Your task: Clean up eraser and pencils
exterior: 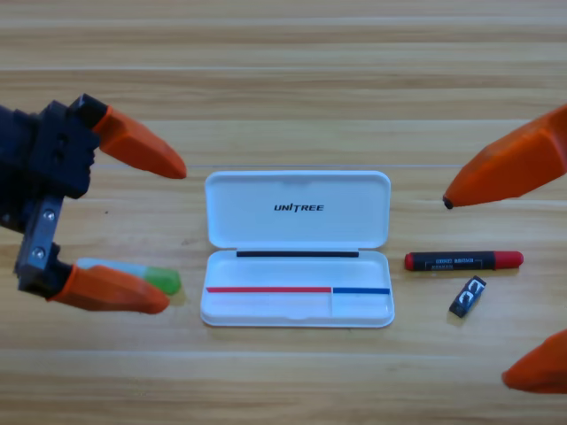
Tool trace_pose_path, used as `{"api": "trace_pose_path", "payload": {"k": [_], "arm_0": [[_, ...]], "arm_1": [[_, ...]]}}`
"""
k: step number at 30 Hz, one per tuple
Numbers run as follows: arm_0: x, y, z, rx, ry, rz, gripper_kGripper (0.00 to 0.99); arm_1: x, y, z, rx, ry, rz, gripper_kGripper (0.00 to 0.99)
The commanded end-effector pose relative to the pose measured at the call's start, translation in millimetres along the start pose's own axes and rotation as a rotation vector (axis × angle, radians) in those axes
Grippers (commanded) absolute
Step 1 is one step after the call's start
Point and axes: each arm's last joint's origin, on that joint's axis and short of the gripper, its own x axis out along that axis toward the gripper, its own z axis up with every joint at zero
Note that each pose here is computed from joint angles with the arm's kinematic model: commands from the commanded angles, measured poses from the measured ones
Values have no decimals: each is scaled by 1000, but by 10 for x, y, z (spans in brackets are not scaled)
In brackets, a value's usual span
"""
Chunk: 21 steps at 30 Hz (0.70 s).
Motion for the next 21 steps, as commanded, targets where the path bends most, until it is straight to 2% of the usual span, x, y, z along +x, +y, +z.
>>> {"api": "trace_pose_path", "payload": {"k": [1, 10, 13, 17, 21], "arm_0": [[73, -23, -4, 16, 24, -23, 966], [56, -15, 10, 14, 36, -26, 971], [50, -16, 1, 21, 47, -20, 976], [45, -21, -10, 30, 59, -17, 979], [39, -24, -13, 36, 65, -22, 979]], "arm_1": [[229, -17, -61, 24, 76, 63, 989], [227, -22, -81, 52, 87, 41, 990], [237, -48, -111, 74, 112, -14, 990], [300, -153, -154, 142, 163, -128, 990], [264, -303, -189, 245, 166, -191, 989]]}}
